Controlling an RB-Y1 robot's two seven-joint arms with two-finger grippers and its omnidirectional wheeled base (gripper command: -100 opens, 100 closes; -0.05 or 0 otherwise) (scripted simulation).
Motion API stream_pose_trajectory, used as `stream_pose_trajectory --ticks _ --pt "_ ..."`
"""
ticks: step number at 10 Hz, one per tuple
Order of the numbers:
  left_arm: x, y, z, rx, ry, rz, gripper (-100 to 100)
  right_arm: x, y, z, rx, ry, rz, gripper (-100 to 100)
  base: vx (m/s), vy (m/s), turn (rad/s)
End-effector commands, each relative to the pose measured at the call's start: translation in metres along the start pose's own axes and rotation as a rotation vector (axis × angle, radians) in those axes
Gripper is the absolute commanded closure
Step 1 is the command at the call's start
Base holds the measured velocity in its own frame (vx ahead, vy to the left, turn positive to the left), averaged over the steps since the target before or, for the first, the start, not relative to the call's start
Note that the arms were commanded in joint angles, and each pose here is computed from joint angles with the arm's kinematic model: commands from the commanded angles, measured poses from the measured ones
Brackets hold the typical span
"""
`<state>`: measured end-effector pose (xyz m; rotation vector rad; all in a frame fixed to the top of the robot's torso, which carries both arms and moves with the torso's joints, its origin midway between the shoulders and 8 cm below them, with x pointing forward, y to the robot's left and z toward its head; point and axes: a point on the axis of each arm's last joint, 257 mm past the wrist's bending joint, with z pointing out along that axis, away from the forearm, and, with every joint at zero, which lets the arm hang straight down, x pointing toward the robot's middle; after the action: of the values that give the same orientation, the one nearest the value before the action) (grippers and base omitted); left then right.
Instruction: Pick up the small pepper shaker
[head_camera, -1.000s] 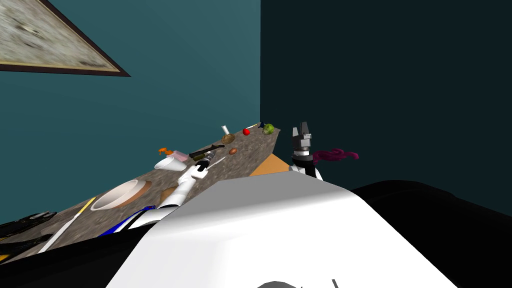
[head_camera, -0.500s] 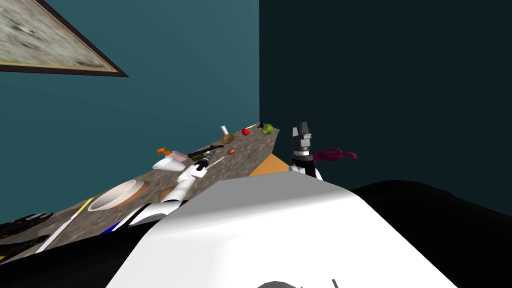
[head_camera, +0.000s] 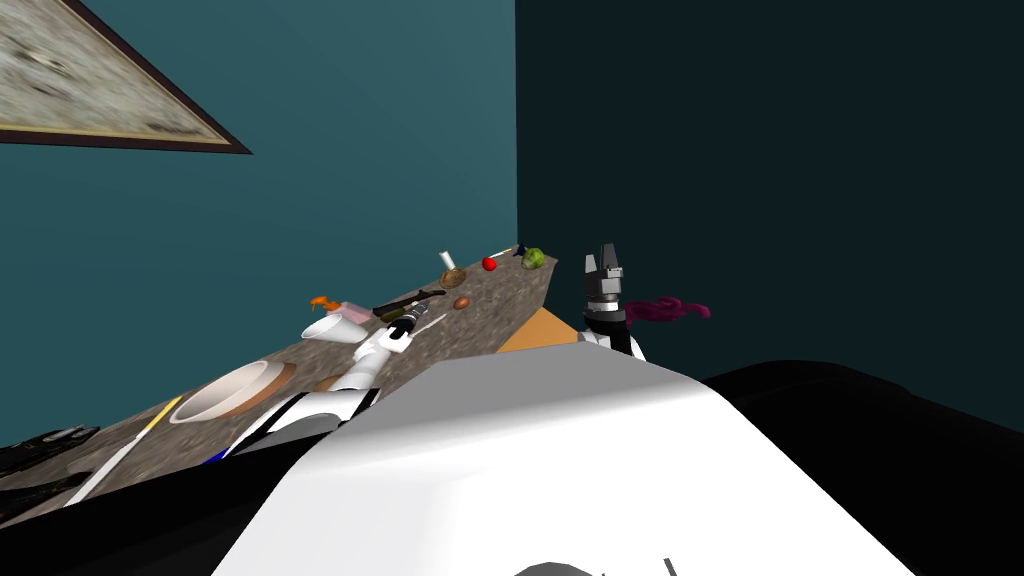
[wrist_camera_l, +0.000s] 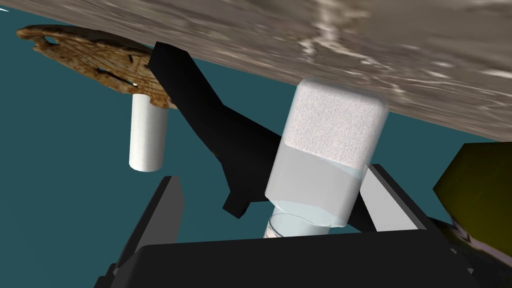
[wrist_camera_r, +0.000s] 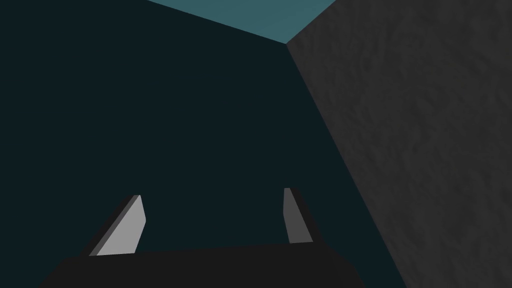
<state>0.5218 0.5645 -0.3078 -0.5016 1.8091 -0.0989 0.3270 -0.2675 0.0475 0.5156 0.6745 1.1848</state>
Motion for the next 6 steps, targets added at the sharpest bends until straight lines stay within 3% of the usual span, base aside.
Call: stream_pose_trajectory --ticks 1,2,4,5,6 --pt "0.005 0.016 -0.002 -0.027 0.012 -0.001 -100 0.0 0.0 0.0 0.0 0.0 0.0 0 -0.003 -0.015 -0.003" --pt "-0.01 0.002 0.006 0.012 -0.011 0.001 -100 0.0 0.0 0.0 0.0 0.0 0.0 0 -0.005 -0.025 -0.005" --pt "0.001 0.025 0.0 -0.035 0.01 -0.002 -100 0.0 0.0 0.0 0.0 0.0 0.0 0 -0.002 -0.021 -0.004" --pt "-0.013 0.017 0.007 -0.007 -0.012 0.0 -100 0.0 0.0 0.0 0.0 0.0 0.0 0 -0.003 -0.03 -0.002" --pt "-0.01 0.024 0.005 -0.022 -0.005 -0.001 -100 0.0 0.0 0.0 0.0 0.0 0.0 0 -0.003 -0.031 -0.009"
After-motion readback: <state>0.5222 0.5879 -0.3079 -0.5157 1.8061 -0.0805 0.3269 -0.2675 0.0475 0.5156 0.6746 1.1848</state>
